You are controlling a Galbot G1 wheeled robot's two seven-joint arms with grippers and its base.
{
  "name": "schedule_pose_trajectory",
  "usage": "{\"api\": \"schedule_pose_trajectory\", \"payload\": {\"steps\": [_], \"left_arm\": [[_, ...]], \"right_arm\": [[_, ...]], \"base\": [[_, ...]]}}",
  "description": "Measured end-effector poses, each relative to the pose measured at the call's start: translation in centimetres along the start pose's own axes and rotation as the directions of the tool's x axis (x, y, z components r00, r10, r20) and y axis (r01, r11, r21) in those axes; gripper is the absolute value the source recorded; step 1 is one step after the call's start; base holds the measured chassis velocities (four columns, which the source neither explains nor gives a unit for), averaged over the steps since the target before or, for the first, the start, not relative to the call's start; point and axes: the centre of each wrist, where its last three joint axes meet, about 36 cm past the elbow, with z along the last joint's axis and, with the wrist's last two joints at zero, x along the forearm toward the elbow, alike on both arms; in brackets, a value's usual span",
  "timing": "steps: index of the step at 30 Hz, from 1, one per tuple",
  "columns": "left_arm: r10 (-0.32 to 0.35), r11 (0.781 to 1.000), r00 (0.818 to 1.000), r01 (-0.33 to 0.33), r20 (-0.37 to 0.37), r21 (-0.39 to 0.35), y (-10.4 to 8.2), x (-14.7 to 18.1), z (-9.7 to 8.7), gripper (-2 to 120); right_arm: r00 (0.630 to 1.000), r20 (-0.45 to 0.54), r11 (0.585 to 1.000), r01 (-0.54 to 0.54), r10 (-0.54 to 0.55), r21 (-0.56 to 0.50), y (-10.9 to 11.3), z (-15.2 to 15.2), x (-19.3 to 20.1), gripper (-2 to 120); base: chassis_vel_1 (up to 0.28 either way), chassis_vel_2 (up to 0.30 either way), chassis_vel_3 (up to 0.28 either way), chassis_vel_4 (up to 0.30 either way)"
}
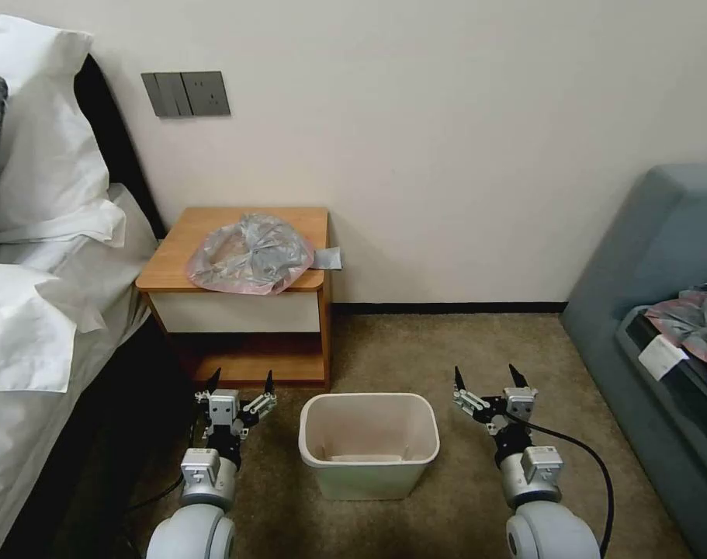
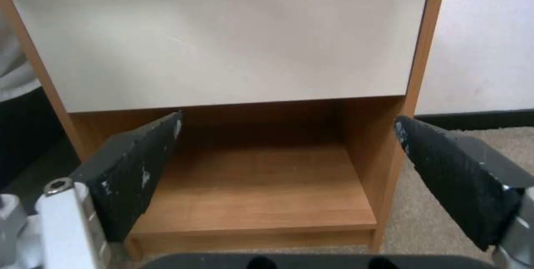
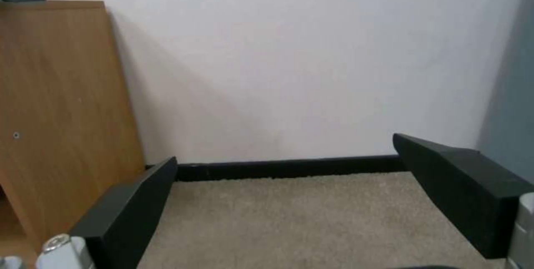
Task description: Pick up the garbage bag from the table and place it over the trash can.
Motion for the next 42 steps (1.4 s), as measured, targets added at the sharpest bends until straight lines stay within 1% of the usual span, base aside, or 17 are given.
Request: {"api": "schedule_pose_trajectory", "payload": {"steps": [32, 35, 36, 37, 38, 41, 42], "left_arm": [[-0.001, 1.0, 1.0, 0.001, -0.001, 0.0, 0.0, 0.1, -0.1, 100], [-0.005, 1.0, 1.0, 0.005, 0.004, 0.005, 0.2, 0.5, -0.7, 100], [-0.009, 1.0, 1.0, 0.009, 0.009, 0.01, 0.3, 0.9, -1.3, 100], [-0.017, 1.0, 1.0, 0.017, 0.018, 0.021, 0.6, 1.8, -2.6, 100], [-0.017, 1.0, 1.0, 0.017, 0.018, 0.021, 0.6, 1.8, -2.6, 100], [-0.032, 0.999, 0.999, 0.031, 0.037, 0.042, 1.2, 3.5, -5.2, 100], [-0.032, 0.999, 0.999, 0.031, 0.037, 0.042, 1.2, 3.5, -5.2, 100]], "right_arm": [[1.0, 0.003, 1.0, 0.0, 0.0, -0.001, 0.0, -0.2, 0.1, 100], [1.0, 0.015, 1.0, 0.001, -0.001, -0.004, 0.2, -0.8, 0.7, 100], [1.0, 0.028, 1.0, 0.002, -0.002, -0.007, 0.4, -1.6, 1.2, 100], [0.999, 0.053, 1.0, 0.004, -0.003, -0.013, 0.8, -3.1, 2.3, 100], [0.999, 0.053, 1.0, 0.004, -0.003, -0.013, 0.8, -3.1, 2.3, 100], [0.995, 0.104, 1.0, 0.006, -0.004, -0.024, 1.4, -6.2, 4.6, 100], [0.995, 0.104, 1.0, 0.006, -0.004, -0.024, 1.4, -6.2, 4.6, 100]], "base": [[0.0, 0.0, 0.0, 0.0], [0.0, 0.0, 0.0, 0.0], [0.0, 0.0, 0.0, 0.0], [0.0, 0.0, 0.0, 0.0], [0.0, 0.0, 0.0, 0.0], [0.0, 0.0, 0.0, 0.0], [0.0, 0.0, 0.0, 0.0]]}}
